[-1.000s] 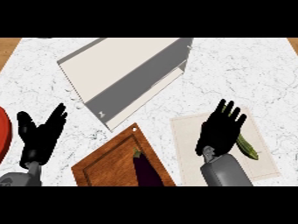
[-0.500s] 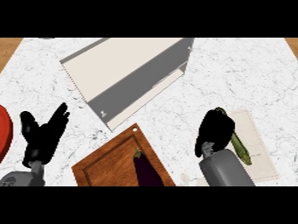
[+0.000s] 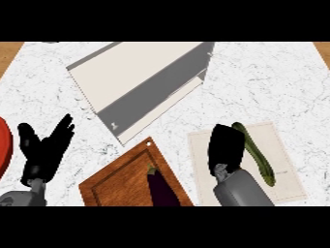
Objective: Pick the sweet potato from the placemat and place it in the tiered shelf
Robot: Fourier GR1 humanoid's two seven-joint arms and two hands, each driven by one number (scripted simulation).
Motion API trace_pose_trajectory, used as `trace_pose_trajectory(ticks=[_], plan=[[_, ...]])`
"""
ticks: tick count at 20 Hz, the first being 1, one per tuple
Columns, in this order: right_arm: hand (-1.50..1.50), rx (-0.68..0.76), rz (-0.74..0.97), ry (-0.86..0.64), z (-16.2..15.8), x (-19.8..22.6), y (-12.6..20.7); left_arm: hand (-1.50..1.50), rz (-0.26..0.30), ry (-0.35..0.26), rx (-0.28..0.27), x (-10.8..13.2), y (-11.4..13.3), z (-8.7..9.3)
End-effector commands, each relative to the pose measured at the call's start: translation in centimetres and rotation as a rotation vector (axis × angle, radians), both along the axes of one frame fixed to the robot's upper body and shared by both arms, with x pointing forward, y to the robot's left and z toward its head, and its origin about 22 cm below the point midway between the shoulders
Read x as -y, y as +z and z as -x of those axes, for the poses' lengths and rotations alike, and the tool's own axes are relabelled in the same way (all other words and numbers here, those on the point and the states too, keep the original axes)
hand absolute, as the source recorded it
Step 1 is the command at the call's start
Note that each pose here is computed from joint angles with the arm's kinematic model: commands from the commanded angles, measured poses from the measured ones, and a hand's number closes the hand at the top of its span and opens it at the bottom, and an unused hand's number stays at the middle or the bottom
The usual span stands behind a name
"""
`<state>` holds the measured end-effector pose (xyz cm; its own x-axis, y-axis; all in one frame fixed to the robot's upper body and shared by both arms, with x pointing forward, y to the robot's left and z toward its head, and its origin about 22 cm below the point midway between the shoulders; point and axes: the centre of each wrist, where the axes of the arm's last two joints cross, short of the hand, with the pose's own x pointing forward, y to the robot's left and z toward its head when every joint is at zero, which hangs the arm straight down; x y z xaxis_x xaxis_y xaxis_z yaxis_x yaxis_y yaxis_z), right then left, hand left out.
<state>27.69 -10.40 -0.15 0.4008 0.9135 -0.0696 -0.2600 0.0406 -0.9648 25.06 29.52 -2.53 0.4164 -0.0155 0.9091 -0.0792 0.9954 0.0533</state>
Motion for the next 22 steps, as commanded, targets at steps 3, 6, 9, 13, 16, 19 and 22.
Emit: trace_pose_trajectory(ticks=[3,6,9,13,16,19,22], plan=[[1.5,-0.108,-0.296,0.666,3.8,-5.7,1.9,0.0,0.012,-0.074,-0.008,1.4,0.0,-0.5],[1.5,-0.096,-0.524,0.965,6.3,-7.3,4.2,0.0,0.018,-0.071,0.005,1.5,0.5,-1.1],[1.5,-0.007,-0.674,1.16,7.7,-7.7,8.0,0.0,0.005,-0.029,-0.037,1.5,0.0,-1.0],[1.5,0.163,-0.749,1.206,9.0,-4.5,15.0,0.0,-0.008,0.019,-0.037,-0.2,-1.5,1.1],[1.5,0.286,-0.799,1.156,11.4,-2.6,18.8,0.0,-0.003,0.011,-0.044,0.8,-0.7,0.4],[1.5,0.322,-0.776,1.112,10.6,-0.3,22.9,0.0,0.004,0.006,-0.018,-0.3,0.1,0.0],[1.5,0.356,-0.818,1.054,8.6,0.1,25.6,0.0,-0.009,0.003,-0.03,-0.1,-1.6,1.8]])
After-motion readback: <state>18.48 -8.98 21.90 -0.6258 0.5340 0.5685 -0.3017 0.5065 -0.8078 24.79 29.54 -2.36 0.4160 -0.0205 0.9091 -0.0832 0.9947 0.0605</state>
